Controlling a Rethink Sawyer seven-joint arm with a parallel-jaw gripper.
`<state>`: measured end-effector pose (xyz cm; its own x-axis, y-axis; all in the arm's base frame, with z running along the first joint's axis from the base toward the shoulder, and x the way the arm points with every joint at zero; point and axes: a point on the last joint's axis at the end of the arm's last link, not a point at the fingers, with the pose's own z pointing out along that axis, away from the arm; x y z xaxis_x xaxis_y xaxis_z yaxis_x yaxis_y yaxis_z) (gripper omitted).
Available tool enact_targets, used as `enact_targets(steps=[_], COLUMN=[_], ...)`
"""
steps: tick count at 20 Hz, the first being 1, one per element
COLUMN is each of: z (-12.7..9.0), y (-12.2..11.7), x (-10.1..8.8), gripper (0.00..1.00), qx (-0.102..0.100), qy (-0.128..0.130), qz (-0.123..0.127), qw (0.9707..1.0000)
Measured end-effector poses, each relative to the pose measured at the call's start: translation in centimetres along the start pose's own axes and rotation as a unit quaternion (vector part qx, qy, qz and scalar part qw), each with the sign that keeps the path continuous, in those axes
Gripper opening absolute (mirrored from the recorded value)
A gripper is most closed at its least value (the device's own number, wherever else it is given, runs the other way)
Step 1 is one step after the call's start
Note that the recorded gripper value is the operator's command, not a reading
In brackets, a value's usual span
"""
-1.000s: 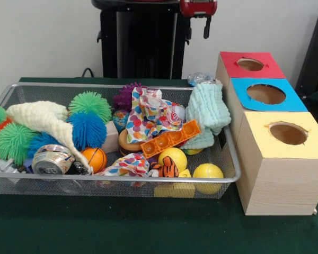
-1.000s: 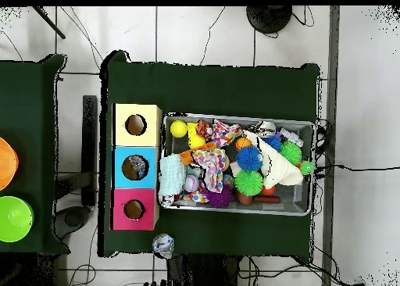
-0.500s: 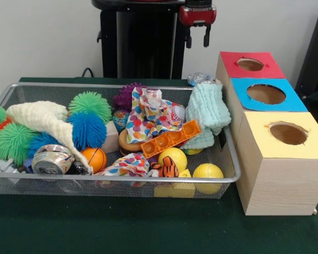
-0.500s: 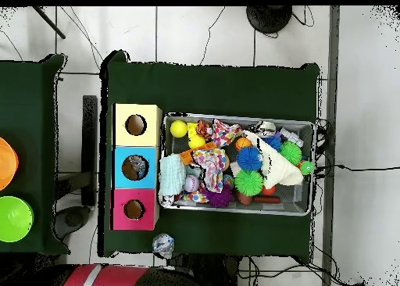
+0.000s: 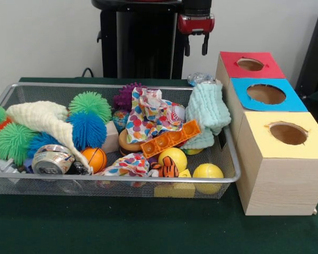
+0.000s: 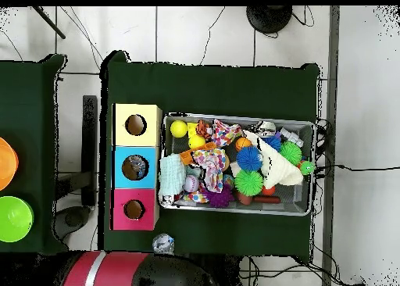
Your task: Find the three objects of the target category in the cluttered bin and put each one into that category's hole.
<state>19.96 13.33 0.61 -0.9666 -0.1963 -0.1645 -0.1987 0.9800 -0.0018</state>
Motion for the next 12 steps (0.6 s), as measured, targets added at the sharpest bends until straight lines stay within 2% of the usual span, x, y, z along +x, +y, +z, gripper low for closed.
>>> enact_targets(steps=[12], z=[2.1], y=[-0.2], x=[-0.5], gripper=[1.0], qx=[0.002], qy=[-0.029], qz=[0.0], qw=[0.9996])
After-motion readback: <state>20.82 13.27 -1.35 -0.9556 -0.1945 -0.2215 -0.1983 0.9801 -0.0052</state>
